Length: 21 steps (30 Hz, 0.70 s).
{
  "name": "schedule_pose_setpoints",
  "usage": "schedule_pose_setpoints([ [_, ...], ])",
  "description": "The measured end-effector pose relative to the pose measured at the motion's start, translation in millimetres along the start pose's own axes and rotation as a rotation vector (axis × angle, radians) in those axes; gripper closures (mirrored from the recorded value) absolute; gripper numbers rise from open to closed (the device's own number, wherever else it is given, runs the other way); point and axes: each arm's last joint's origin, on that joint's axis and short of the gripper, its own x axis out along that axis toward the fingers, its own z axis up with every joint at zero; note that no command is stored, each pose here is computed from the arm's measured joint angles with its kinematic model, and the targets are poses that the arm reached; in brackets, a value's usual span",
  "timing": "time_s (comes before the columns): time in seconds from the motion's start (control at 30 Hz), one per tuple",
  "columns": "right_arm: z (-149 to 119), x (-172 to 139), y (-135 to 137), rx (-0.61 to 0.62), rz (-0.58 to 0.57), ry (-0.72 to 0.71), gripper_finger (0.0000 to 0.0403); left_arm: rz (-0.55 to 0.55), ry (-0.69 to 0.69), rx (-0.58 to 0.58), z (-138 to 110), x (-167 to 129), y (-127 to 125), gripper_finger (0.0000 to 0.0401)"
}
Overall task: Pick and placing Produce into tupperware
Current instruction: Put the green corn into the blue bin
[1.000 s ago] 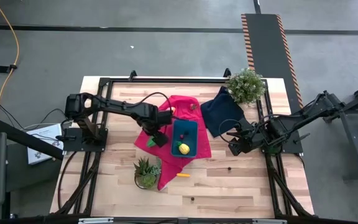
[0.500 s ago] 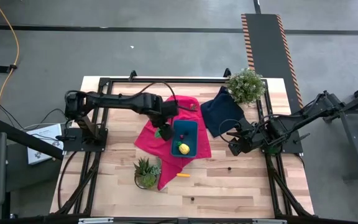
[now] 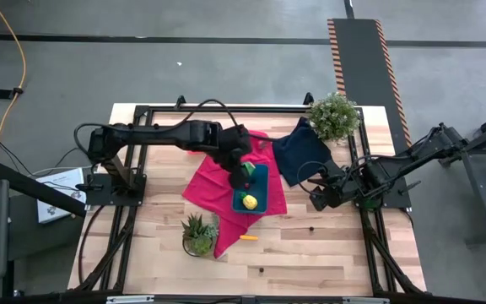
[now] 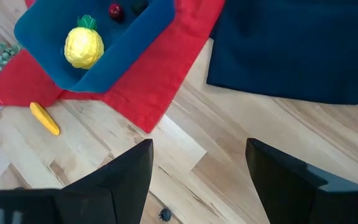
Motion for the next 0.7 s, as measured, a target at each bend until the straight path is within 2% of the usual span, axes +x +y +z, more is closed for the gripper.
schedule_pose_setpoints([
  [0.33,0.7,-0.1,1.2,0.010,0.011,-0.010,0.0156,-0.036,-0.052,0.039,5.8,13.5,-10.3,0.0201],
  [0.7,2.3,0.0,4.4,0.025,0.036,-0.039,0.0156,0.032,0.123,0.038,-3.6,71.2,-2.9,0.0201],
])
